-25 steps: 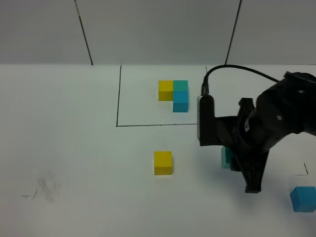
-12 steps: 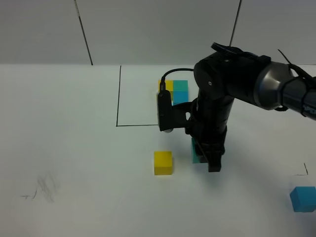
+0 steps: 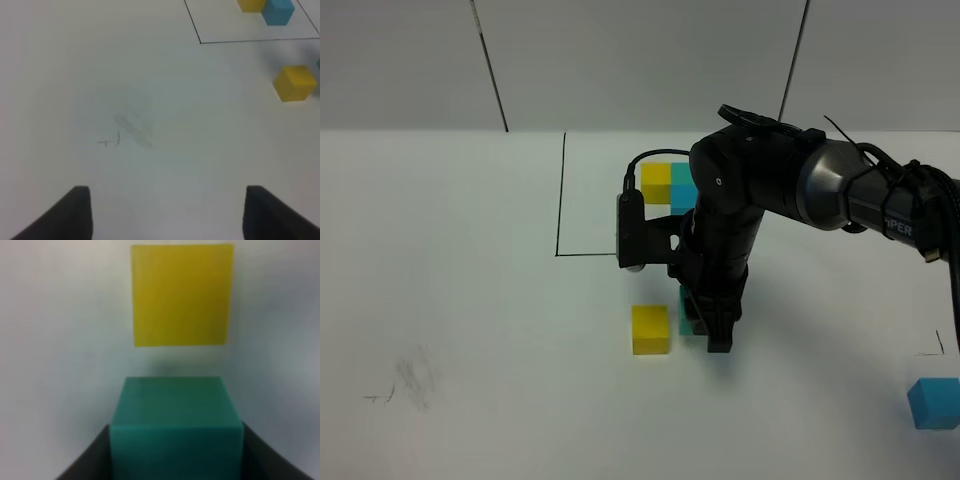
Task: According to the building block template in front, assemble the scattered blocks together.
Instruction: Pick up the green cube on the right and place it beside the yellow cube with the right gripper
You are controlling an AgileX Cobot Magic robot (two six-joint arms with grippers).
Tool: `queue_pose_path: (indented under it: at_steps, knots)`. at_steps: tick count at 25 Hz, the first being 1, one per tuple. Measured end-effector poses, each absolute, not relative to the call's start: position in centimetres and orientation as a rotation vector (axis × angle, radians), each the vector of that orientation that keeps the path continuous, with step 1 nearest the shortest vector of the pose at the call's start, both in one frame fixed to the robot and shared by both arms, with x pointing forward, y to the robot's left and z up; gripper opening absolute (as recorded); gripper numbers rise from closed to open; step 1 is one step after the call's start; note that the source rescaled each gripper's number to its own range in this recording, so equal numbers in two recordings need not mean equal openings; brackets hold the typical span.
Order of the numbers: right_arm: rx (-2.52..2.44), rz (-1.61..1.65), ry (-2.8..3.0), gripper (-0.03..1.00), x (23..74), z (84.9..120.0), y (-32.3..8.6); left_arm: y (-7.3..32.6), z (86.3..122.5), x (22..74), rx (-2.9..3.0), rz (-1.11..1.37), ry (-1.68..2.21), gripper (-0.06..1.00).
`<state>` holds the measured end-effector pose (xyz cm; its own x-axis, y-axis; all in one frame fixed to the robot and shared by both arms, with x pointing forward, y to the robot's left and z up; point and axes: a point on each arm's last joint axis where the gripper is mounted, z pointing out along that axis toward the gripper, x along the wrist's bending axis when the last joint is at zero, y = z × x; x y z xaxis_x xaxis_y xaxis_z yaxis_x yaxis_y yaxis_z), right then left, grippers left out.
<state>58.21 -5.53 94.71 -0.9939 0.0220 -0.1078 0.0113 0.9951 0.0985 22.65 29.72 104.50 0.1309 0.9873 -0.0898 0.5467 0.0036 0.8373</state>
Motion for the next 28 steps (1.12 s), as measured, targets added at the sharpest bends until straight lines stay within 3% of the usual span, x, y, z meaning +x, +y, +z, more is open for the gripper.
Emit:
queue_pose_path:
  at_steps: [28]
  knots:
    - [0.043, 0.189, 3.049, 0.19, 58.6, 92.4, -4.9, 29.7, 104.5, 22.7, 1.644, 0.727, 1.513, 0.40]
